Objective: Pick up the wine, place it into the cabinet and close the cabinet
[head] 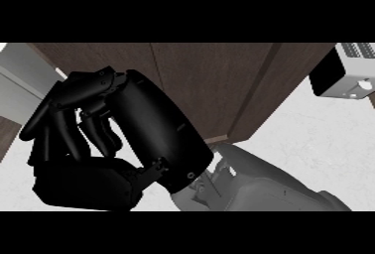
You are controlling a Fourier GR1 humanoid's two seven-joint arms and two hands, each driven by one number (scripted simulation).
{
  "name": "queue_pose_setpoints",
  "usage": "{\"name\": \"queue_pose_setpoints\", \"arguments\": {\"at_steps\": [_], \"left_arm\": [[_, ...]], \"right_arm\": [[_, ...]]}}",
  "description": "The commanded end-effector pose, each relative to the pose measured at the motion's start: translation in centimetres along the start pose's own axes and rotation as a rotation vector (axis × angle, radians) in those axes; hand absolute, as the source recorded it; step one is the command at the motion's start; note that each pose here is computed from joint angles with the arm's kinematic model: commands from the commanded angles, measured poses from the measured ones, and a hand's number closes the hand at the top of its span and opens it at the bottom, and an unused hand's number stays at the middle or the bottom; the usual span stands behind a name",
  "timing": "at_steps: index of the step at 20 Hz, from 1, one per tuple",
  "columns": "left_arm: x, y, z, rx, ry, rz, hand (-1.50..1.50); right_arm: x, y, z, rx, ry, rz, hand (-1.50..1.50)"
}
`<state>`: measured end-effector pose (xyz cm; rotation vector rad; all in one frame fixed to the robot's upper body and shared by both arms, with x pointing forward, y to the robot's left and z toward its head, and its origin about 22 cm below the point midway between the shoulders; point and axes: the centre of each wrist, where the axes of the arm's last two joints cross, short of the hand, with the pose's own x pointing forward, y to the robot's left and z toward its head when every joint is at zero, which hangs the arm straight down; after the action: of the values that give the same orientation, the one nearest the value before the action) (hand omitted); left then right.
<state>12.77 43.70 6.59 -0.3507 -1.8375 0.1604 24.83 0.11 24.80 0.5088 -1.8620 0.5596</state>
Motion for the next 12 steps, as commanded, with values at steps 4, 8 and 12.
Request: {"name": "queue_pose_setpoints", "arguments": {"at_steps": [4, 8, 12], "left_arm": [[0.9, 1.2, 0.2, -0.037, -0.056, 0.036, -1.5], [0.9, 0.8, 0.4, -0.032, -0.045, 0.029, -1.5], [1.7, 1.0, -0.5, -0.05, -0.046, 0.032, -1.5]], "right_arm": [[-2.4, -3.0, -5.0, 0.116, 0.05, -0.025, 1.5], [-2.1, -2.8, -5.3, 0.429, 0.239, -0.051, 1.5], [-4.9, -3.3, -6.2, 0.637, 0.371, -0.028, 1.5]]}}
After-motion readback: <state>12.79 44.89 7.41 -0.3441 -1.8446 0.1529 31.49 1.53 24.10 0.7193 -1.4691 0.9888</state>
